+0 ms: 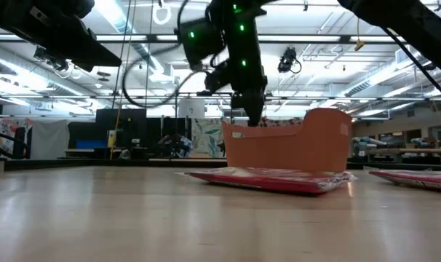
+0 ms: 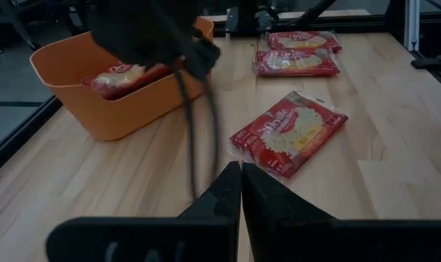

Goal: Sort popcorn bags into baskets
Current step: Put the left popcorn bag into the bin

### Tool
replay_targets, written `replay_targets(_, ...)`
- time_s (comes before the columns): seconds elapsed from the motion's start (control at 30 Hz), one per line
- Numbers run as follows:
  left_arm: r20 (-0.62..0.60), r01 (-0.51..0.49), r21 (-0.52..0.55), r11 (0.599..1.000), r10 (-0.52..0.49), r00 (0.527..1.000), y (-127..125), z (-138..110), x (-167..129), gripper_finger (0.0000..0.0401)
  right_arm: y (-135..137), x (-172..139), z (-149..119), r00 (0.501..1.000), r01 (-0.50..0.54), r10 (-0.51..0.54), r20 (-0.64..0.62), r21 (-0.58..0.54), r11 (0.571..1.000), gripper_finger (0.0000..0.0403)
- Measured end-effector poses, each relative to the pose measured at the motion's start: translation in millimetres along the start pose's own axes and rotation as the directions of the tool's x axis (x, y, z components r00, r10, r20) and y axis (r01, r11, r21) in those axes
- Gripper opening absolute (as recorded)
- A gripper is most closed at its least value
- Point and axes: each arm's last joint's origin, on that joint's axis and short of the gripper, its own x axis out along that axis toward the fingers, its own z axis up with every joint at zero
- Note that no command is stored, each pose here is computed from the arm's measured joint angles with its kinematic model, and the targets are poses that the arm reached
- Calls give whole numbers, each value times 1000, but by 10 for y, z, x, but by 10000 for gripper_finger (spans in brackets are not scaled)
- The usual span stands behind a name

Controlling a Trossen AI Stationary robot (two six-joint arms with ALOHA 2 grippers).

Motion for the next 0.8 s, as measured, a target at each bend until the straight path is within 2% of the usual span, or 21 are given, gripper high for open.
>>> replay_targets(0.1,-6,-1,3,1000,1,1000,1,-6,0,18,114,-195,-15,998,-47,45,48,30,998,185)
replay_targets(0.23,-26,-3,14,1000,3,1000,3,-27,0,18,334,-516,-62,982,-140,132,135,57,988,188)
replay_targets(0.37,-64,15,25,1000,-14,998,3,-65,-3,18,704,-770,-141,949,-241,229,218,31,970,188)
replay_targets(0.53,-90,70,29,997,-67,994,-12,-86,-5,18,1194,-1018,-289,890,-372,344,298,40,927,188)
replay_targets(0.63,-90,70,28,997,-67,994,-11,-85,-5,18,1477,-1114,-406,865,-398,356,353,52,916,188)
replay_targets(0.8,-49,74,24,997,-73,996,-10,-43,-18,18,1871,-1040,-605,869,-346,285,404,84,935,188)
